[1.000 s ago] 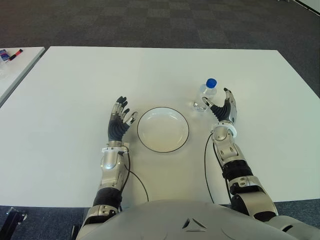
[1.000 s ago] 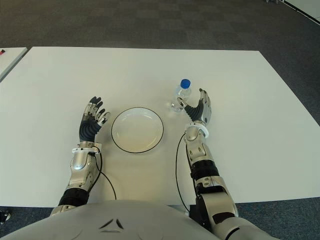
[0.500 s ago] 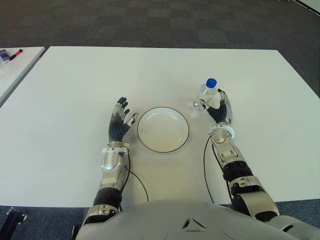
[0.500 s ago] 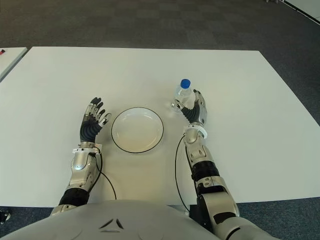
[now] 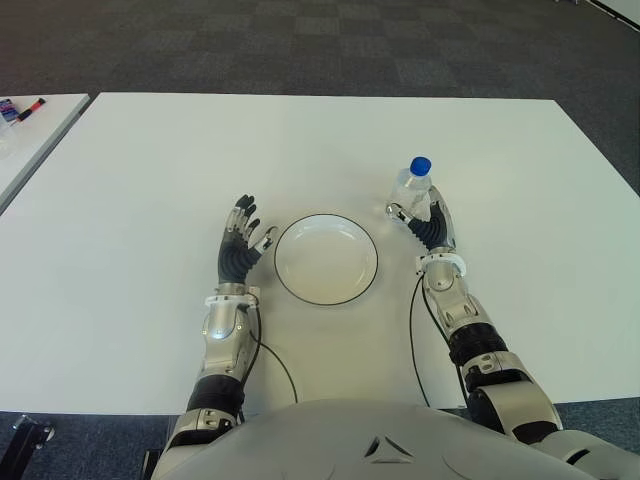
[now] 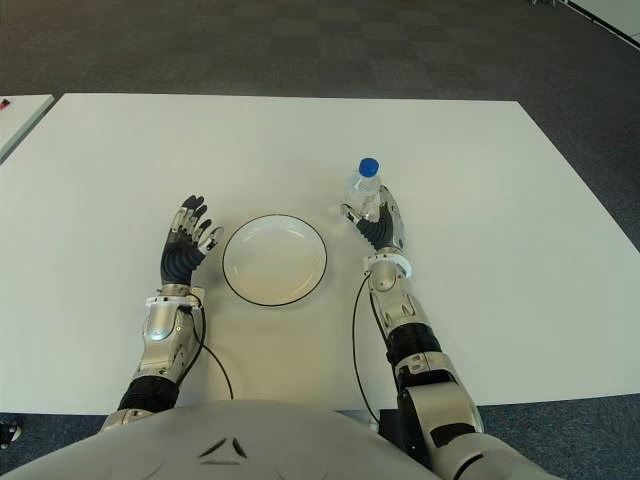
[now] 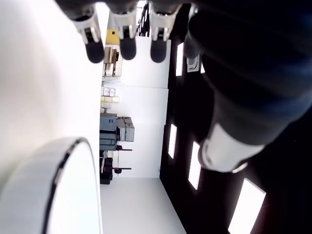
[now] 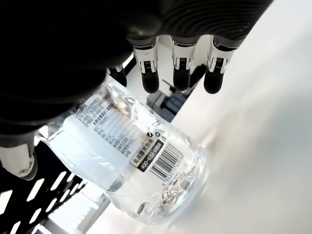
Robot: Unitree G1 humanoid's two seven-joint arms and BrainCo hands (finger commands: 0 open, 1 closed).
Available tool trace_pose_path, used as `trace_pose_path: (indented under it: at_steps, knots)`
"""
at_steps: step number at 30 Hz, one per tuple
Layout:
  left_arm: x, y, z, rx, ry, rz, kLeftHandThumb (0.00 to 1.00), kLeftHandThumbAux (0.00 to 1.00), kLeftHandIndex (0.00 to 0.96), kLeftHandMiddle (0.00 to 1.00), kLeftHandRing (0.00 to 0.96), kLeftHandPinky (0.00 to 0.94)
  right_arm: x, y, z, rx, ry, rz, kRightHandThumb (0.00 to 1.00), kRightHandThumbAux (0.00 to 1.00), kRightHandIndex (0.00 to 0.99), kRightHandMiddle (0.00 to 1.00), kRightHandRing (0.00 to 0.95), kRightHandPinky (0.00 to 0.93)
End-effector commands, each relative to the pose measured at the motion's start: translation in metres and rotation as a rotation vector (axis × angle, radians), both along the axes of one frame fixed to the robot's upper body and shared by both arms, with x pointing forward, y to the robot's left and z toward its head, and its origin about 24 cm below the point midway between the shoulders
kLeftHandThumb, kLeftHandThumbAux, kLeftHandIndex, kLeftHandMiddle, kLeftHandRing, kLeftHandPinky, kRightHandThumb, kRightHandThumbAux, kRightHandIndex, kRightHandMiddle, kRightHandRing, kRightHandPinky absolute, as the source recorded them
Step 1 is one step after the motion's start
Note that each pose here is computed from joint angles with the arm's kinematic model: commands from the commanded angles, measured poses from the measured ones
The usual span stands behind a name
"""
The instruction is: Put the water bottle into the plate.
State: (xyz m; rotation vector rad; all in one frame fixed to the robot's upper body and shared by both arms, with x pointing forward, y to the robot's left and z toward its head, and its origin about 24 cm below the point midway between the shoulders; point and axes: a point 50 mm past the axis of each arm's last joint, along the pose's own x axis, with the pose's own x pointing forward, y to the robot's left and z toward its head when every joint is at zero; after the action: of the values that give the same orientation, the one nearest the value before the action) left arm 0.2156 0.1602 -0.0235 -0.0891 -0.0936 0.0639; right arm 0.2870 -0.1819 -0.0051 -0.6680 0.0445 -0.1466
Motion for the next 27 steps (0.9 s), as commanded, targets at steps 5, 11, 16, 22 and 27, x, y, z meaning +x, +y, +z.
trace_pose_path:
  at_steps: [5, 11, 16, 22, 27]
  knots:
    - [0.0037, -0.0046, 0.0002, 0.002, 0.006, -0.029, 0.267, 0.811, 0.075, 0.09, 0.079, 0.111, 0.0036, 0.0061, 0.0018, 0.002, -0.006, 0.076, 0.397, 0.393, 0.0, 0.0, 0.005, 0.092]
    - [0.0038, -0.0055, 0.0002, 0.008, 0.004, -0.037, 0.264, 0.808, 0.072, 0.088, 0.076, 0.106, 0.0041, 0.0082, 0.0016, -0.014, -0.011, 0.105, 0.375, 0.374, 0.0, 0.0, 0.005, 0.102]
    - [0.0036, -0.0058, -0.0001, 0.014, 0.004, -0.044, 0.258, 0.801, 0.068, 0.085, 0.075, 0.105, 0.0046, 0.0096, 0.0015, -0.015, -0.015, 0.121, 0.375, 0.371, 0.0, 0.0, 0.003, 0.098]
    - [0.0038, -0.0062, 0.0004, 0.019, -0.003, -0.048, 0.264, 0.787, 0.064, 0.084, 0.075, 0.104, 0.0054, 0.0111, 0.0017, -0.011, -0.019, 0.134, 0.388, 0.366, 0.0, 0.0, 0.0, 0.097]
    - [0.0038, -0.0061, 0.0006, 0.018, -0.004, -0.05, 0.27, 0.781, 0.065, 0.086, 0.076, 0.105, 0.0061, 0.0118, 0.0018, -0.009, -0.018, 0.138, 0.395, 0.367, 0.0, 0.0, 0.0, 0.093]
